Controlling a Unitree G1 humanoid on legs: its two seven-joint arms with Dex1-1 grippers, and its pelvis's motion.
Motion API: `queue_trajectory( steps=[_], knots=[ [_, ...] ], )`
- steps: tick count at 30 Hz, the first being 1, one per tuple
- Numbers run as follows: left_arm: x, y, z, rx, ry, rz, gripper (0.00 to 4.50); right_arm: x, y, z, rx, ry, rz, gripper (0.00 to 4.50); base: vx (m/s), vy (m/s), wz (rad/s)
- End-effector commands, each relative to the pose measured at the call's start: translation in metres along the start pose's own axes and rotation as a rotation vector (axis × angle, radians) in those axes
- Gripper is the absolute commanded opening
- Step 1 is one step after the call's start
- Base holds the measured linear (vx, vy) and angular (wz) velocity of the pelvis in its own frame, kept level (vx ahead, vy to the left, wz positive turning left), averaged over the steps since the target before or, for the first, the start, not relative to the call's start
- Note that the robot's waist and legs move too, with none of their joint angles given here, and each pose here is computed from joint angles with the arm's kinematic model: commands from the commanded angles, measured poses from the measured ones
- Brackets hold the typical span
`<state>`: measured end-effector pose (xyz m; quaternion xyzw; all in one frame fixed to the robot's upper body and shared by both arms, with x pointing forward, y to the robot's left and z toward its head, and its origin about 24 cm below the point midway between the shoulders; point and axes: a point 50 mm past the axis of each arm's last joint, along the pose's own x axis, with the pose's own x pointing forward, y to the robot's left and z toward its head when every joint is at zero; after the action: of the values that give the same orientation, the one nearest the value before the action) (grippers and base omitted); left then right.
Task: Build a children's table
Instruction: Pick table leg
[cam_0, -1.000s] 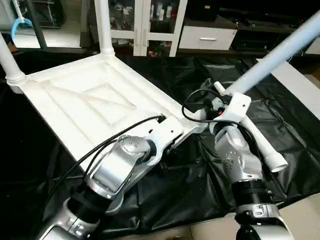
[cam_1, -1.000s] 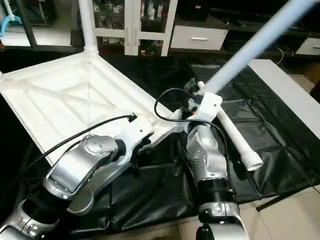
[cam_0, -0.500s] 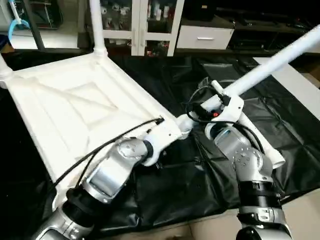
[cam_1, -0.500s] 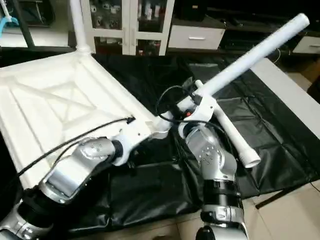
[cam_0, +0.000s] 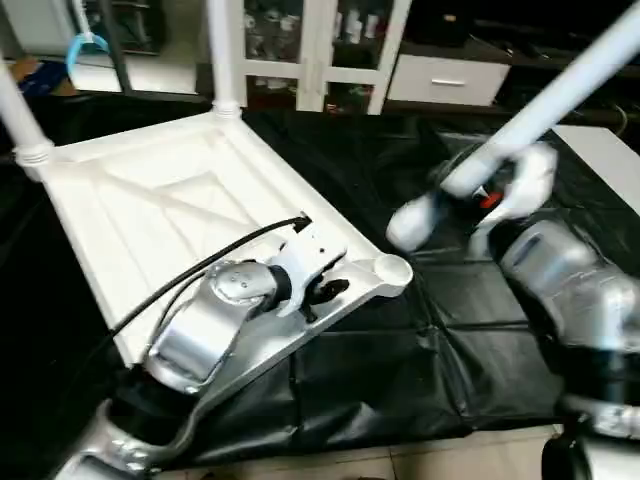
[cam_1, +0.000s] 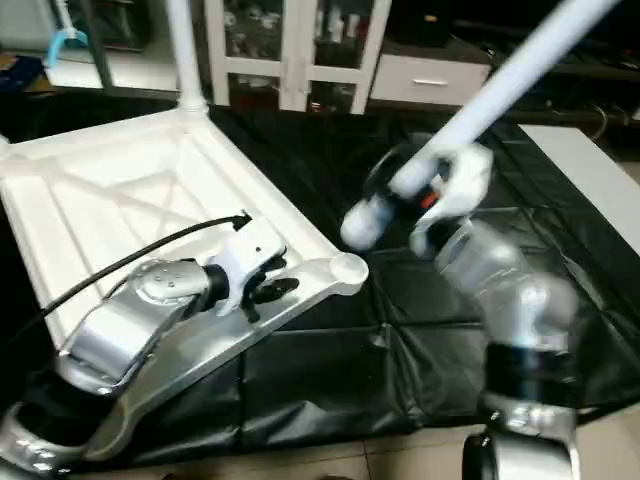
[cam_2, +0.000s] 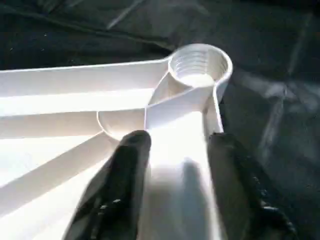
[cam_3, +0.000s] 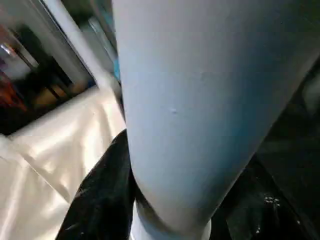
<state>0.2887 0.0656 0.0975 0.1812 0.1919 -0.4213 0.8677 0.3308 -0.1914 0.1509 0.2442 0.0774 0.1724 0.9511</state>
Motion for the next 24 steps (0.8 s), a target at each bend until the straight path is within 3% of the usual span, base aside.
queue_trajectory(
  steps=[1,3,5,7,8,11,19,20,24],
  knots=[
    [0.006,-0.007,0.008,0.002,-0.009,-0.011,2.35,-0.006,-0.005,0.016,-0.016,-0.082,-0.003,1.83,0.000,0.000,0.00],
    [0.007,-0.010,0.008,0.003,-0.004,-0.028,2.47,-0.008,-0.007,0.018,-0.029,-0.089,-0.009,1.83,0.000,0.000,0.00],
    [0.007,-0.019,0.004,0.008,0.028,-0.061,2.48,-0.014,-0.015,0.019,-0.159,-0.086,-0.050,1.83,0.000,0.000,0.00],
    [0.007,-0.021,0.002,0.008,0.040,-0.072,2.52,-0.016,-0.018,0.018,-0.219,-0.072,-0.063,1.83,0.000,0.000,0.00],
    [0.008,-0.023,-0.003,0.010,0.065,-0.069,2.83,-0.019,-0.024,0.012,-0.270,-0.037,-0.091,1.83,0.000,0.000,0.00],
    [0.011,-0.022,-0.013,0.022,0.104,-0.038,2.86,-0.022,-0.032,0.003,-0.343,0.012,-0.123,1.83,0.000,0.000,0.00],
    [0.017,-0.016,-0.034,0.037,0.186,-0.022,2.86,-0.028,-0.039,-0.015,-0.365,0.042,-0.115,1.83,0.000,0.000,0.00],
    [0.017,-0.014,-0.036,0.042,0.191,-0.013,2.56,-0.029,-0.039,-0.016,-0.368,0.042,-0.115,1.83,0.000,0.000,0.00],
    [0.016,-0.008,-0.041,0.061,0.204,0.002,2.29,-0.029,-0.039,-0.019,-0.364,0.028,-0.114,1.83,0.000,0.000,0.00]
  ],
)
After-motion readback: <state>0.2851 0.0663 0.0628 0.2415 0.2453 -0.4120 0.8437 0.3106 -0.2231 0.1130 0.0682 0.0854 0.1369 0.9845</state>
